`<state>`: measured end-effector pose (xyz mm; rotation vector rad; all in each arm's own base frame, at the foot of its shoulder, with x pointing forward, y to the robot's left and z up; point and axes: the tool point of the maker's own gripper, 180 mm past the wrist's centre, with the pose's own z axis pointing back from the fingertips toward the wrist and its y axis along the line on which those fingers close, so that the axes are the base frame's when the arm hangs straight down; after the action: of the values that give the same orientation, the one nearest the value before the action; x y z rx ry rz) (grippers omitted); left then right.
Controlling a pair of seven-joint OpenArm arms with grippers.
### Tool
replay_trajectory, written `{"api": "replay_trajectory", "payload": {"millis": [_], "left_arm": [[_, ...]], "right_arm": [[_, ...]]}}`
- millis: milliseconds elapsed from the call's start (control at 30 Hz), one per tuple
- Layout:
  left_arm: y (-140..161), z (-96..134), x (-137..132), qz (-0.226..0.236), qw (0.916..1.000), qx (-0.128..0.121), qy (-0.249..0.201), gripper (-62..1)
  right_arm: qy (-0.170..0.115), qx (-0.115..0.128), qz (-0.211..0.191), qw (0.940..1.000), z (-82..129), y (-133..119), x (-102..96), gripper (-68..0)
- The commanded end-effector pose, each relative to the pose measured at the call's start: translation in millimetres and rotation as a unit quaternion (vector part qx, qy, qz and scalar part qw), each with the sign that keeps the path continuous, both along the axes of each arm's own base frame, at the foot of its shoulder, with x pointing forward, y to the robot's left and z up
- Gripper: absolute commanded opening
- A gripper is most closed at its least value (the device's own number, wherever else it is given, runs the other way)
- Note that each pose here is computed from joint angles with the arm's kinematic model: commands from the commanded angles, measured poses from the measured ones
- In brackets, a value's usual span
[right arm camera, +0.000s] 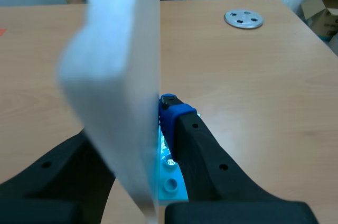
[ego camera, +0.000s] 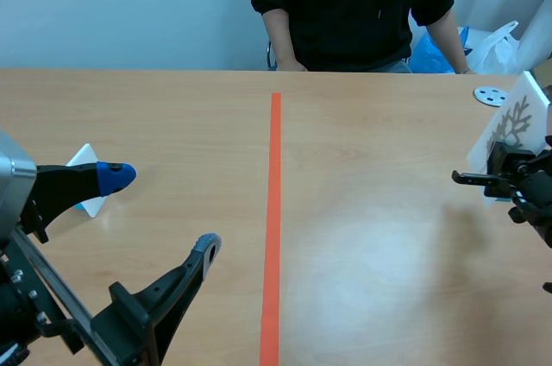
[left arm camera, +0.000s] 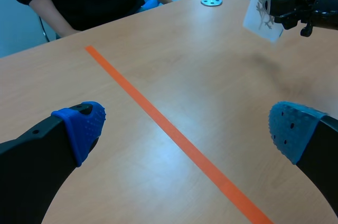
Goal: Sort the leaf by its shape. The table is split by an orange tape line. A compound leaf with several leaflets goes to the left side, a simple leaf with one blade goes to the right side. Return to the home posture when a red brick is placed on the table.
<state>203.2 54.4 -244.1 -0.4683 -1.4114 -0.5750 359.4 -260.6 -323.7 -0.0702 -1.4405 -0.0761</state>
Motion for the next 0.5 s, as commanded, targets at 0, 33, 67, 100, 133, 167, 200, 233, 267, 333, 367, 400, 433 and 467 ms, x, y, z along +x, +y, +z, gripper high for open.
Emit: {"api": "replay_trajectory", "payload": {"millis": [0, 33, 67, 100, 133, 167, 200, 233, 267, 333, 367, 400, 433, 467], "left_arm": [[0, 5, 0, 0.001, 0.9999, -0.008, -0.006, 1.4], [0, 5, 0, 0.001, 0.9999, -0.008, -0.006, 1.4], [0, 5, 0, 0.001, 0.9999, -0.008, -0.006, 1.4], [0, 5, 0, 0.001, 0.9999, -0.008, -0.006, 1.4], [0, 5, 0, 0.001, 0.9999, -0.008, -0.006, 1.4], [0, 5, 0, 0.001, 0.9999, -0.008, -0.006, 1.4], [0, 5, 0, 0.001, 0.9999, -0.008, -0.006, 1.4], [0, 5, 0, 0.001, 0.9999, -0.008, -0.006, 1.4], [0, 5, 0, 0.001, 0.9999, -0.008, -0.006, 1.4], [0, 5, 0, 0.001, 0.9999, -0.008, -0.006, 1.4], [0, 5, 0, 0.001, 0.9999, -0.008, -0.006, 1.4], [0, 5, 0, 0.001, 0.9999, -0.008, -0.006, 1.4], [0, 5, 0, 0.001, 0.9999, -0.008, -0.006, 1.4], [0, 5, 0, 0.001, 0.9999, -0.008, -0.006, 1.4]], "right_arm": [[-0.023, -0.006, -0.002, 0.9997, 19, -8, 15.9, -59.8], [-0.021, -0.005, -0.005, 0.9998, 19, -9, 18.7, -59.8], [-0.02, -0.004, -0.007, 0.9998, 19, -11, 21.8, -59.8], [-0.019, -0.002, -0.01, 0.9998, 18, -13, 25.1, -59.8], [-0.016, 0.0, -0.014, 0.9998, 17, -15, 28.8, -59.8], [-0.012, 0.003, -0.017, 0.9998, 15, -17, 31.8, -59.8], [-0.008, 0.005, -0.019, 0.9998, 13, -18, 34.7, -59.8], [-0.004, 0.007, -0.023, 0.9997, 10, -20, 37.5, -59.8], [-0.002, 0.01, -0.026, 0.9996, 9, -23, 40.3, -59.8], [0.003, 0.015, -0.032, 0.9994, 6, -26, 45.7, -59.8], [0.005, 0.017, -0.036, 0.9992, 5, -28, 48.4, -59.8], [0.007, 0.021, -0.037, 0.9991, 4, -29, 50.9, -59.8], [0.01, 0.026, -0.036, 0.999, 2, -28, 53.4, -59.8], [0.016, 0.03, -0.035, 0.9988, -1, -28, 55.2, -59.8]]}}
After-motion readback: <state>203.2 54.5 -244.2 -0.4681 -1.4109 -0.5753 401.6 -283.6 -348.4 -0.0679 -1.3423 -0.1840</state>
